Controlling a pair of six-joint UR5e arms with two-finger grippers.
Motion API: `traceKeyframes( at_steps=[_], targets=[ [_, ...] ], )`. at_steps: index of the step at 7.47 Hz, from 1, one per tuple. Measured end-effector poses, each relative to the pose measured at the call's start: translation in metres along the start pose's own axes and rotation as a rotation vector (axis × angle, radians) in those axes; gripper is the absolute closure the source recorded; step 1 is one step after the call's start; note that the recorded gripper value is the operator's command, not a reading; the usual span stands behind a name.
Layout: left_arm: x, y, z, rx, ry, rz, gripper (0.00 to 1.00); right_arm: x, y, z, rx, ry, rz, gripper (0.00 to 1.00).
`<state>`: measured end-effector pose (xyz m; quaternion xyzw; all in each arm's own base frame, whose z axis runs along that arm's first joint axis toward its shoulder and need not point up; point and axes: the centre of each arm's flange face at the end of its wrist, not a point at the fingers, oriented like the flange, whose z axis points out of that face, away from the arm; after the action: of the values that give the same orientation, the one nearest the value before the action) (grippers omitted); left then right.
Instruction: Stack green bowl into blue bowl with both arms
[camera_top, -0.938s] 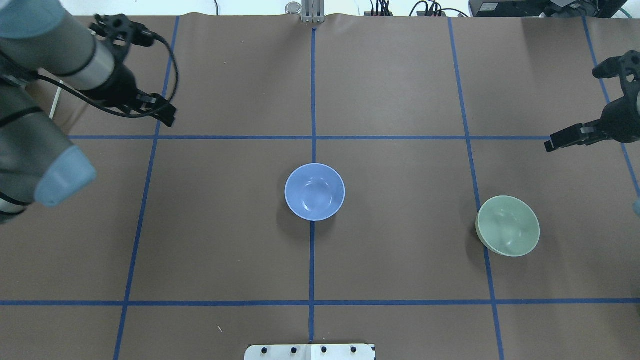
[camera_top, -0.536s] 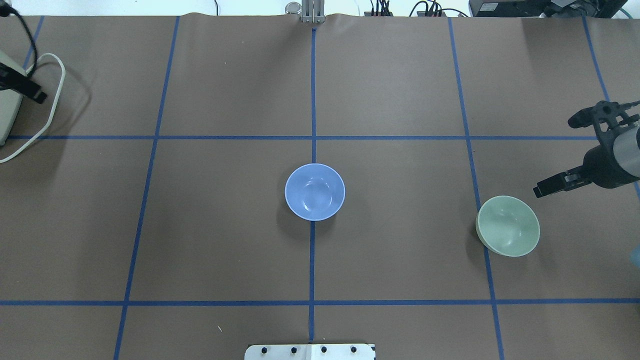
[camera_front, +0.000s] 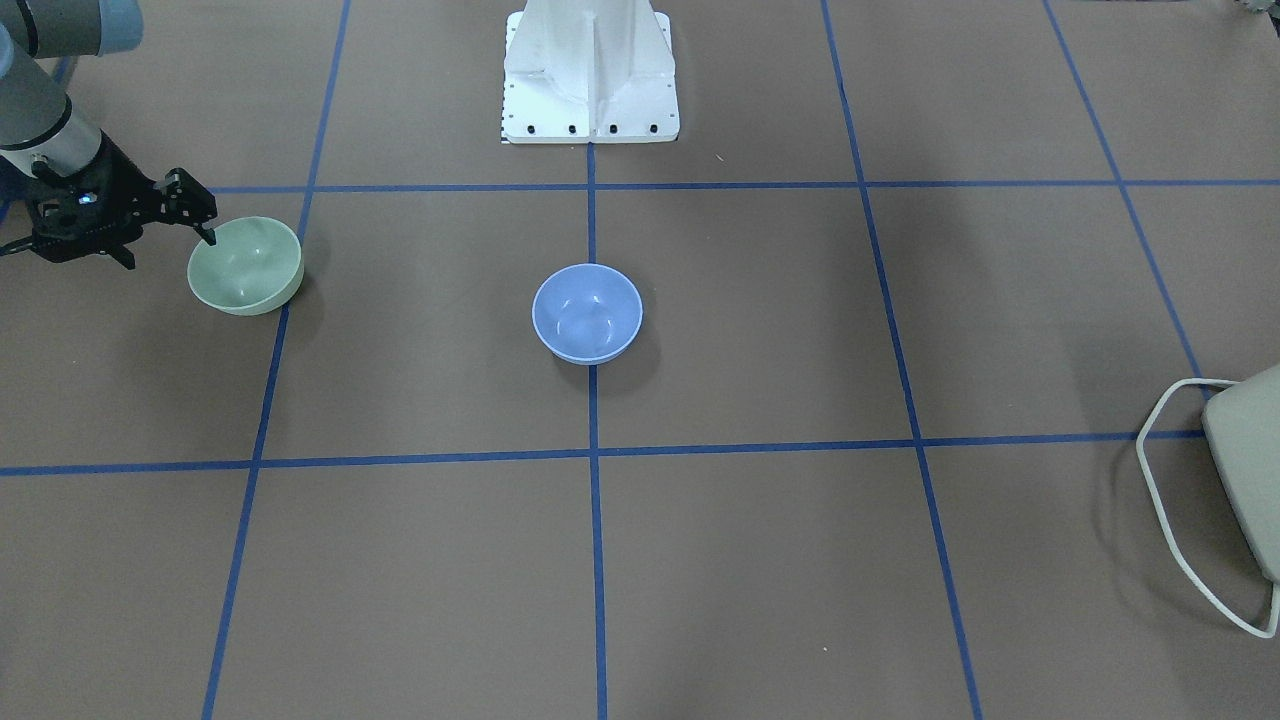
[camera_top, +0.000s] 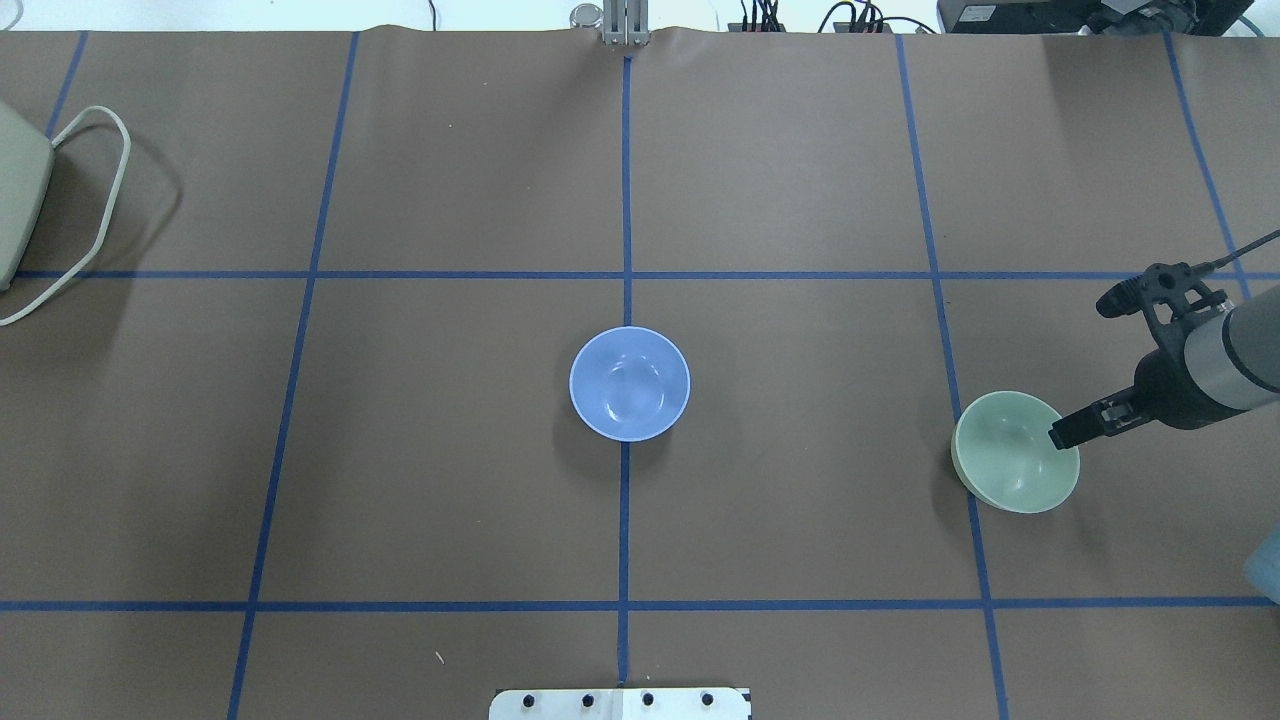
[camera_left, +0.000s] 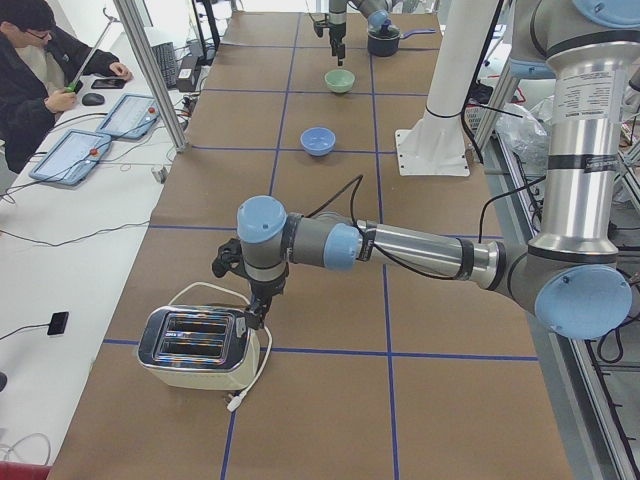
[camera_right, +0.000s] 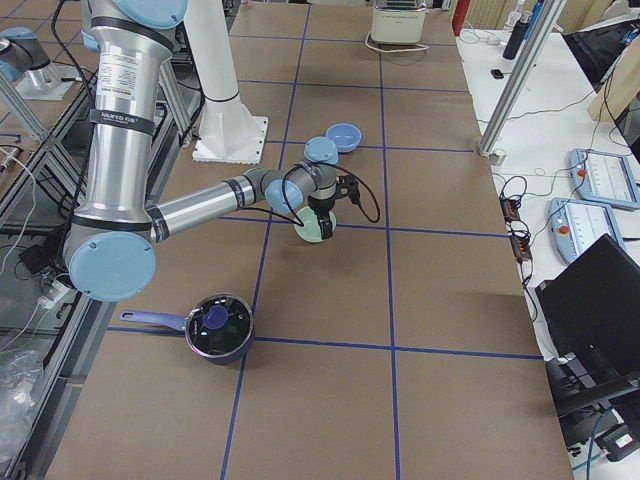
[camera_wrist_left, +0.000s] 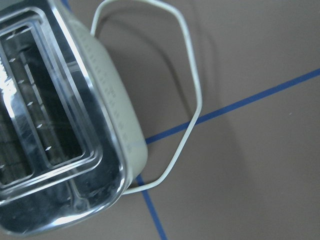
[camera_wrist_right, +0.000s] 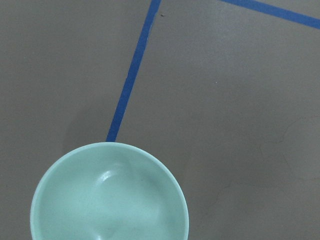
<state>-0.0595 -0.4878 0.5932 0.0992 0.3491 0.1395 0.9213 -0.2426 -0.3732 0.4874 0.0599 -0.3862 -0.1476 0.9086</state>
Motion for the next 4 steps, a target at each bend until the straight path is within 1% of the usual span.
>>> traceKeyframes(
  at_steps=[1, 2, 3, 4],
  targets=[
    [-0.010, 0.012, 0.000, -0.004, -0.002, -0.019, 0.02, 0.002, 0.003, 0.012, 0.000, 0.002, -0.016, 0.21],
    [-0.014, 0.017, 0.000, -0.006, -0.003, -0.028, 0.02, 0.005, 0.005, 0.028, 0.000, 0.008, -0.030, 0.34],
    [-0.016, 0.019, 0.000, -0.007, -0.004, -0.032, 0.02, 0.009, 0.003, 0.042, -0.001, 0.012, -0.038, 0.78],
    [-0.017, 0.020, 0.001, -0.008, -0.005, -0.033, 0.02, 0.010, 0.000, 0.050, 0.000, 0.012, -0.043, 1.00]
  ],
)
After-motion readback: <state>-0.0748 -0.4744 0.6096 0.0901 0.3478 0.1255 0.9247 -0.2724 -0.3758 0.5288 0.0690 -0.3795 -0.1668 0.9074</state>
